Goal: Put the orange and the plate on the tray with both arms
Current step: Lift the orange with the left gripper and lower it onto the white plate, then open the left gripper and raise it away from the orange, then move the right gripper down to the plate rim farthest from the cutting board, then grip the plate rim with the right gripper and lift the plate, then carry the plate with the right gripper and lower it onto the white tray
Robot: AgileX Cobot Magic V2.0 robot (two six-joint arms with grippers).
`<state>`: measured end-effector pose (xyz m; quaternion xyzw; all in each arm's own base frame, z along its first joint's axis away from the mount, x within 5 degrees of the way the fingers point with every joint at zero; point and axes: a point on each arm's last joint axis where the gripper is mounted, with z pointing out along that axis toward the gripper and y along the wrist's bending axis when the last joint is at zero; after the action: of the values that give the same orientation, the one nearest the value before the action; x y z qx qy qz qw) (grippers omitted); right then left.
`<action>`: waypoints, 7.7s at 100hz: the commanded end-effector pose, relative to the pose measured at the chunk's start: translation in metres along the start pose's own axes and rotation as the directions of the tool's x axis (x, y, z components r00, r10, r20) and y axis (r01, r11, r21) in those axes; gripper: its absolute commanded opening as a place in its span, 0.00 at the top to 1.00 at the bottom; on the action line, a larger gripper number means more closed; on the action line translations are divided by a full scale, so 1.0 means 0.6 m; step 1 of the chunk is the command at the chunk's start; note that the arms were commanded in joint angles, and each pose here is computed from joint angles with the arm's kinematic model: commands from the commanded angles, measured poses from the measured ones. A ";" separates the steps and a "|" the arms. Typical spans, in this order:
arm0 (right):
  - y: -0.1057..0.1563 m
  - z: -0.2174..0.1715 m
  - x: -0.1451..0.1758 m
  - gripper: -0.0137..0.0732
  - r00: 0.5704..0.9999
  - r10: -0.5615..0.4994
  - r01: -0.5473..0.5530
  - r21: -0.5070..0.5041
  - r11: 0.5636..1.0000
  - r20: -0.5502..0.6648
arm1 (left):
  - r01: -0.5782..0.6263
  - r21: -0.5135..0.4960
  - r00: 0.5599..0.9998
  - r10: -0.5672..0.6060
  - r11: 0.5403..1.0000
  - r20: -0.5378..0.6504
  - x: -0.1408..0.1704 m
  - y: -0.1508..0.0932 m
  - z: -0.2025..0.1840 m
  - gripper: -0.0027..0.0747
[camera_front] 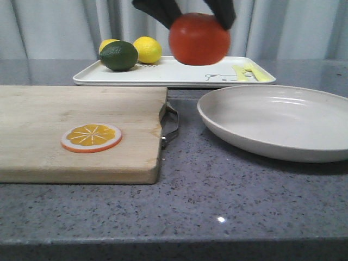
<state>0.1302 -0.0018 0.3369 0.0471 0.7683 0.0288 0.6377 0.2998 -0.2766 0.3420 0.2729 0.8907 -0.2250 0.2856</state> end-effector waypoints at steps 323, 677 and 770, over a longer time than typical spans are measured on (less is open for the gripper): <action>0.001 -0.002 -0.023 0.92 0.998 -0.013 0.013 0.000 1.000 0.055 | -0.131 0.067 0.781 0.062 0.989 0.622 0.231 -0.028 -0.261 0.99; 0.067 0.240 -0.017 0.92 0.640 0.088 -0.271 -0.116 0.956 -0.764 | -0.136 0.071 0.719 0.049 0.988 0.693 0.338 0.001 -0.294 0.99; 0.142 0.475 -0.171 0.92 0.743 0.000 -0.263 -0.292 0.920 -0.669 | -0.136 0.071 0.719 0.049 0.988 0.693 0.338 0.001 -0.294 0.99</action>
<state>0.4313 0.0624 0.3599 -0.0269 0.9395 0.2097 0.2694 0.0913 -0.1062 0.3276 0.2479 0.7204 -0.3331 0.5555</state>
